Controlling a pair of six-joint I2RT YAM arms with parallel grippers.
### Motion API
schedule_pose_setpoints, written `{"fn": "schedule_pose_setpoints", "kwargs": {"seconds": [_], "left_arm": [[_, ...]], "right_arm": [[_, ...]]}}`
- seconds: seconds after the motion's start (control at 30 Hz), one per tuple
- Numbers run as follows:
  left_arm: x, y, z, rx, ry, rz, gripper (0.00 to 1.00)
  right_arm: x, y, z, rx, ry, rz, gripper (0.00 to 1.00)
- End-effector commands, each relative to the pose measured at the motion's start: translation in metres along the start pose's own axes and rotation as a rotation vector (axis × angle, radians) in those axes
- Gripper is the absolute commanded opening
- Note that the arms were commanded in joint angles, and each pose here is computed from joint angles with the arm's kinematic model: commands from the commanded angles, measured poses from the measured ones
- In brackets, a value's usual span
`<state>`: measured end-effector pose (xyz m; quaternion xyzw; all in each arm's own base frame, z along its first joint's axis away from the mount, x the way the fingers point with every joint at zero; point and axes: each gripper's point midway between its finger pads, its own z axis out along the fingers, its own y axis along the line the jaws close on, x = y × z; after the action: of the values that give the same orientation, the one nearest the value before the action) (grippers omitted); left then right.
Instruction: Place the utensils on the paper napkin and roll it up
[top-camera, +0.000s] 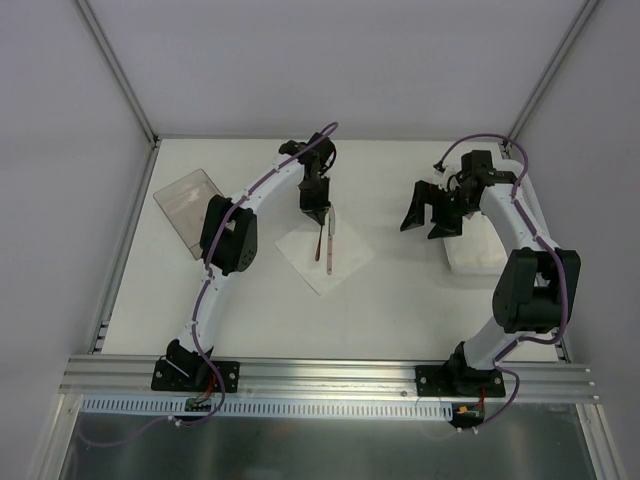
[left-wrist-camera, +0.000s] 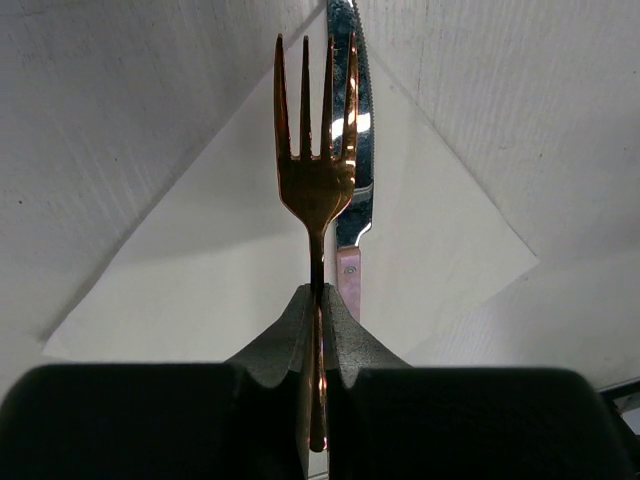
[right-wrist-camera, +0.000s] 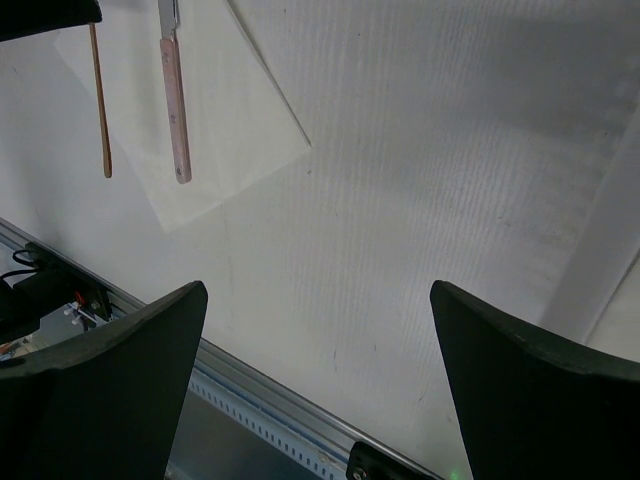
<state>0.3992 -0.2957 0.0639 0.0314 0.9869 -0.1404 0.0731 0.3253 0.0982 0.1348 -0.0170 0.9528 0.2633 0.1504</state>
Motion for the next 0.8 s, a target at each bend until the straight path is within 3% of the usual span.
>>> {"fn": "schedule_pose_setpoints", "kwargs": {"seconds": [0.0,0.77], "left_arm": [[-0.006,-0.002,-0.002,-0.016,-0.027,-0.023,0.0],[-0.001,0.011,0.03,-0.081,-0.019,-0.045,0.0]], "right_arm": [[-0.003,0.001,-0.014,0.01,-0.048,-0.026,0.99],[-0.002,-0.002,-0.012,0.008,-0.041,-0.016,0.99]]}}
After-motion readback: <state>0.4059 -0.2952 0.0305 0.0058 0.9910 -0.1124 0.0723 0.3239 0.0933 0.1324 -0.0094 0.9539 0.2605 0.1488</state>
